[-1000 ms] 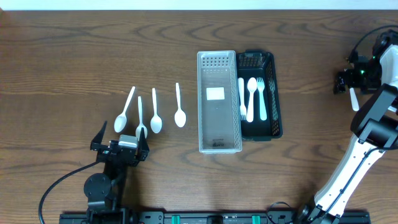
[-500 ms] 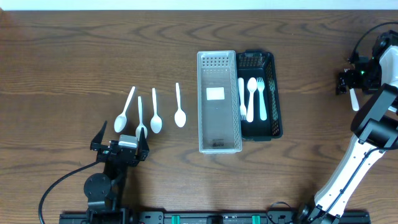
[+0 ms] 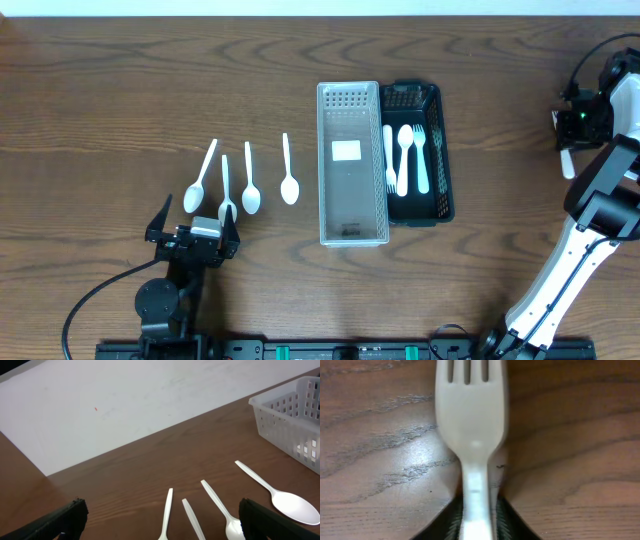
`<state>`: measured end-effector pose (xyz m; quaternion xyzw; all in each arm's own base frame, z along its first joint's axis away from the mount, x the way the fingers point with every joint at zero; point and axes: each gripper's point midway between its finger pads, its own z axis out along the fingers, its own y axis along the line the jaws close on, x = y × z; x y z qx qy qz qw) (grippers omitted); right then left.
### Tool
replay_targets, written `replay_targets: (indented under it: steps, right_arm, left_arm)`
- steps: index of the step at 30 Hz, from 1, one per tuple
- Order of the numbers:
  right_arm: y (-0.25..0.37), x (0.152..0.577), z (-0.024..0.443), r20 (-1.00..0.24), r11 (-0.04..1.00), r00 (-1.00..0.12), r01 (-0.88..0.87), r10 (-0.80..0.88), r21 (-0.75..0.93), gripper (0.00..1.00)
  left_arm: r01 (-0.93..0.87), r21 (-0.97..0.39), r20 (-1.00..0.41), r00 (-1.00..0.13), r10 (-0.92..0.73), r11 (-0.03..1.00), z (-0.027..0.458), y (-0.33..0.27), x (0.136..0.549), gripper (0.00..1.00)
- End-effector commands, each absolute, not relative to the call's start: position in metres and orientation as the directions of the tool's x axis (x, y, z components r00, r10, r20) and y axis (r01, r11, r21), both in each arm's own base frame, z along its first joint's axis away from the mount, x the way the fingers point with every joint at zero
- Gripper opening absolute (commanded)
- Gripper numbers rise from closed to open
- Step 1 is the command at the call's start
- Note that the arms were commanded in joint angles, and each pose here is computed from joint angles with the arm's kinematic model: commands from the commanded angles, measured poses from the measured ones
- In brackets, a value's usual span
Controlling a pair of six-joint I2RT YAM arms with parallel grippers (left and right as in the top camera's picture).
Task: Pack container
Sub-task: 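Lower the right gripper and grasp the white fork's handle, then lift the fork with the right gripper over the black mesh tray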
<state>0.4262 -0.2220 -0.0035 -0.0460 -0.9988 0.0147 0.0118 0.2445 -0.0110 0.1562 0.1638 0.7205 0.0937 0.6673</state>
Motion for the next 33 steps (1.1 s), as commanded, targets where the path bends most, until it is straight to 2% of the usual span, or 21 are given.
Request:
replay_targets:
  steps: [1, 6, 15, 23, 33]
  right_arm:
    - [-0.222, 0.418, -0.018, 0.063, 0.992, -0.991, 0.117, 0.120, -0.044, 0.15]
    - [-0.222, 0.419, -0.018, 0.059, 0.989, -0.988, 0.139, 0.142, -0.046, 0.01]
    - [-0.214, 0.429, 0.001, 0.024, 0.983, -0.983, 0.181, 0.182, -0.025, 0.01]
    - [-0.161, 0.456, 0.073, -0.075, 0.978, -0.980, 0.178, 0.187, 0.109, 0.01]
    - [-0.033, 0.463, 0.165, -0.162, 0.951, -0.977, 0.084, 0.137, 0.297, 0.01]
  left_arm:
    - [0.134, 0.336, -0.932, -0.096, 0.350, 0.932, 0.141, -0.012, 0.244, 0.98]
    - [0.134, 0.336, -0.932, -0.096, 0.350, 0.932, 0.141, -0.012, 0.244, 0.98]
    - [0.134, 0.336, -0.932, -0.096, 0.350, 0.932, 0.141, -0.012, 0.244, 0.98]
    - [0.134, 0.336, -0.932, -0.096, 0.350, 0.932, 0.141, -0.012, 0.244, 0.98]
    - [0.134, 0.336, -0.932, -0.096, 0.350, 0.932, 0.141, -0.012, 0.244, 0.98]
